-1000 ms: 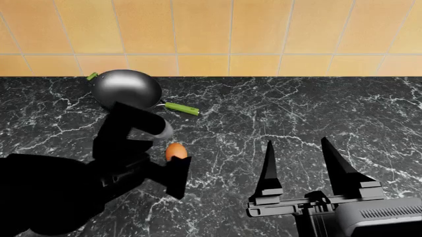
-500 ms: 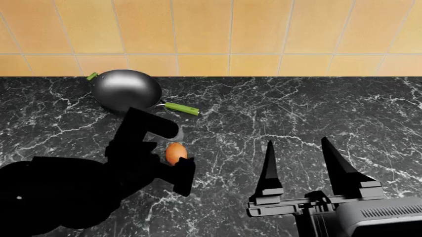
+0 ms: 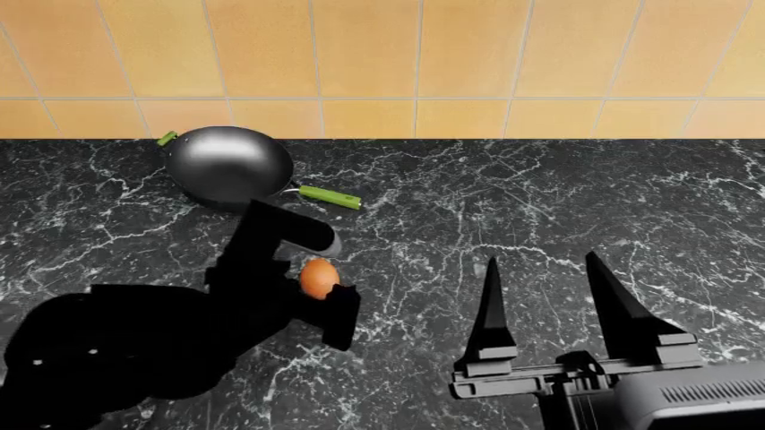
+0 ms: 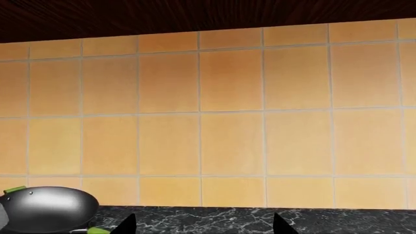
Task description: Pick the egg from the counter and place it in the cabinet.
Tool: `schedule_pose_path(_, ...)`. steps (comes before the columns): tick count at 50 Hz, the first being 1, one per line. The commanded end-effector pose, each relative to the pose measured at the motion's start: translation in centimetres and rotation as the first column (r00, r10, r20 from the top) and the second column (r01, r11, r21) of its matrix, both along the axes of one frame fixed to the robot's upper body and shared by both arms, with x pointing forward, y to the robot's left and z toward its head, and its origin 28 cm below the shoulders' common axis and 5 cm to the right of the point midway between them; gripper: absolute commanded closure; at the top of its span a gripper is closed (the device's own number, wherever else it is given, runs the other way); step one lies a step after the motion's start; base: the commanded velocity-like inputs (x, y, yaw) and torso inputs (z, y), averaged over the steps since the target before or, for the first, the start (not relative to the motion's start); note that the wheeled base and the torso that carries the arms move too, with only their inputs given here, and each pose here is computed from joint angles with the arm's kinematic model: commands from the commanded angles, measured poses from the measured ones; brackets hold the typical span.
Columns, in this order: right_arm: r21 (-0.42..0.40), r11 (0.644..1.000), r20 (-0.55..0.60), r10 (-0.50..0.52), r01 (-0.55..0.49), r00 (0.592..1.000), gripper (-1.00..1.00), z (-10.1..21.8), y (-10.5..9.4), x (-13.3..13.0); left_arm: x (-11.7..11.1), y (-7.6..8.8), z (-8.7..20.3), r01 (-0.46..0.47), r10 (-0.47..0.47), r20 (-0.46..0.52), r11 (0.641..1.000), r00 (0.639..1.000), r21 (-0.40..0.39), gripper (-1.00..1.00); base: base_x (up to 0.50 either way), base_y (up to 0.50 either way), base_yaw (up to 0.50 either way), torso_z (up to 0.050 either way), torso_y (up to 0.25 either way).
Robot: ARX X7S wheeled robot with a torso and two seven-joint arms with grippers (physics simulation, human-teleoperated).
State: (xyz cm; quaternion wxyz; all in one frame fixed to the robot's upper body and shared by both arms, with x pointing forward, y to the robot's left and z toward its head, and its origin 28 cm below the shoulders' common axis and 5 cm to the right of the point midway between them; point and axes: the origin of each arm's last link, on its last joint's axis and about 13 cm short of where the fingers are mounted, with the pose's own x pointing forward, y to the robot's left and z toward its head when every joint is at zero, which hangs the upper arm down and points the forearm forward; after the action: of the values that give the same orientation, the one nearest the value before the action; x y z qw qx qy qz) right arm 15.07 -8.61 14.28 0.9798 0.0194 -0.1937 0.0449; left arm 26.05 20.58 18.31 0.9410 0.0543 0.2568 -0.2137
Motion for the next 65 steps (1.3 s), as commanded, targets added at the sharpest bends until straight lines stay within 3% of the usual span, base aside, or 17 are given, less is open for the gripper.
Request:
schedule_pose_path(1,0.0,1.0,-0.001,-0.001,0.001,1.0,-1.0,-0.1,0.0,-0.2,0.8,0.0,-1.1,-0.013,0.013,-0.017,1.0,1.0,0.009,-1.0,0.0,0.0,0.0,0.0,0.0)
schedule_pose_path(13,-0.001,1.0,-0.003,-0.001,0.001,1.0,-1.0,-0.1,0.1,-0.3,1.1,-0.1,-1.9,-0.012,0.012,-0.022,1.0,1.0,0.013,-1.0,0.0,0.0,0.0,0.0,0.0)
schedule_pose_path(14,-0.002,1.0,-0.002,-0.002,0.002,1.0,-1.0,-0.1,0.1,-0.3,1.1,-0.1,-2.0,-0.009,0.01,-0.024,1.0,1.0,0.011,1.0,0.0,0.0,0.0,0.0,0.0)
schedule_pose_path(32,-0.003,1.0,-0.004,-0.001,0.001,1.0,-1.0,-0.1,0.1,-0.3,1.4,0.2,-2.4,-0.013,0.012,-0.025,1.0,1.0,-0.016,1.0,0.0,0.0,0.0,0.0,0.0)
schedule_pose_path(40,-0.002,1.0,-0.004,-0.001,0.001,1.0,-1.0,-0.1,0.1,-0.3,0.9,0.8,-1.0,-0.012,0.013,0.018,0.998,1.0,-0.055,1.0,0.0,0.0,0.0,0.0,0.0)
schedule_pose_path(50,0.004,1.0,-0.002,-0.003,0.003,1.0,-1.0,-0.1,0.2,0.6,-1.9,2.8,3.0,0.026,-0.008,0.142,0.991,0.99,-0.128,1.0,0.0,0.0,0.0,0.0,0.0)
schedule_pose_path(65,0.002,1.0,-0.003,-0.008,0.008,1.0,-1.0,0.1,0.0,0.6,-6.6,4.7,4.9,0.092,-0.054,0.204,0.979,0.978,-0.184,1.0,0.0,0.0,0.0,0.0,0.0)
